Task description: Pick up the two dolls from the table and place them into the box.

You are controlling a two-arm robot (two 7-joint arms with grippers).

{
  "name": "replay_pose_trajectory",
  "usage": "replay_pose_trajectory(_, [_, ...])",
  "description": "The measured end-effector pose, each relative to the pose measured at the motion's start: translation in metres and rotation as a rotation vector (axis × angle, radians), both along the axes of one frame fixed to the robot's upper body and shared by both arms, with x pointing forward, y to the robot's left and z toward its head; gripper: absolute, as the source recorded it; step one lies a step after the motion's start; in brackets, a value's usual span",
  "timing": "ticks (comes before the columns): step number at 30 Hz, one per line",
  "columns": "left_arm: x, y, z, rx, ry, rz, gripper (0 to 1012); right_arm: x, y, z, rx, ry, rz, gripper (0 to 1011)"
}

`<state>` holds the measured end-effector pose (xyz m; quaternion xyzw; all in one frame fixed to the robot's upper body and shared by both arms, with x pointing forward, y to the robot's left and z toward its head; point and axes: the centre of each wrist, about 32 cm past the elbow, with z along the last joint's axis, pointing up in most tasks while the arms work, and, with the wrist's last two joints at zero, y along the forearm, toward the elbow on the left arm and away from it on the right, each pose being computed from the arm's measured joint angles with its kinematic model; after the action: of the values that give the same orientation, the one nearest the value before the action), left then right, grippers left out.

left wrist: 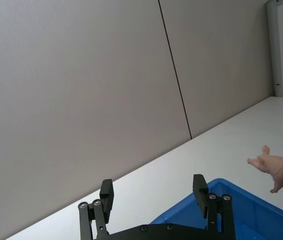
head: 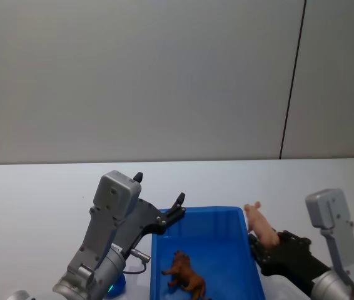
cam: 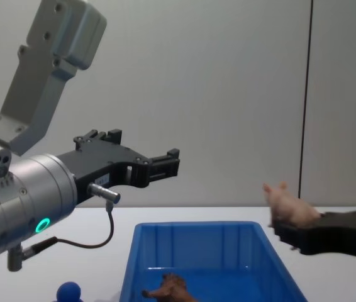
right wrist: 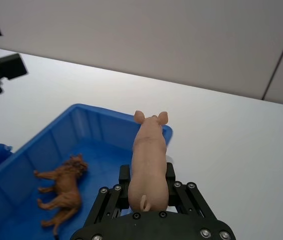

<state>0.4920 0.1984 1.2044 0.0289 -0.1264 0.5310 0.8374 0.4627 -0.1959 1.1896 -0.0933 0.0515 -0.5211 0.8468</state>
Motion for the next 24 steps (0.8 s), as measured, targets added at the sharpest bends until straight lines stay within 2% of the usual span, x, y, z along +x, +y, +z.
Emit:
replay_pose_trajectory(8, [0.0, 0.0, 0.0, 0.0, 0.0, 0.0, 1001, 0.007, 0.009, 0.005, 0.012, -0.01, 0.079, 374])
replay_pose_trajectory(11, [0.0, 0.0, 0.0, 0.0, 0.0, 0.0, 1001, 0.009, 0.012, 0.006, 0.014, -0.007, 0.103, 402])
replay_pose_trajectory(13, [0.0, 0.0, 0.0, 0.0, 0.0, 0.0, 1001, 0.01, 0.014, 0.007, 0.014, -0.006, 0.11, 500])
replay_pose_trajectory(19, [0.0, 0.0, 0.0, 0.0, 0.0, 0.0, 1001, 0.012, 0.018, 0.007, 0.013, 0.003, 0.127, 668])
replay_pose_trajectory(22, [0.0, 0.0, 0.0, 0.0, 0.0, 0.0, 1001, 0.012, 0.019, 0.007, 0.011, 0.007, 0.124, 801])
replay_pose_trajectory(24, [0.0, 0.0, 0.0, 0.0, 0.0, 0.0, 1001, 0.011, 0.019, 0.006, 0.01, 0.009, 0.117, 841])
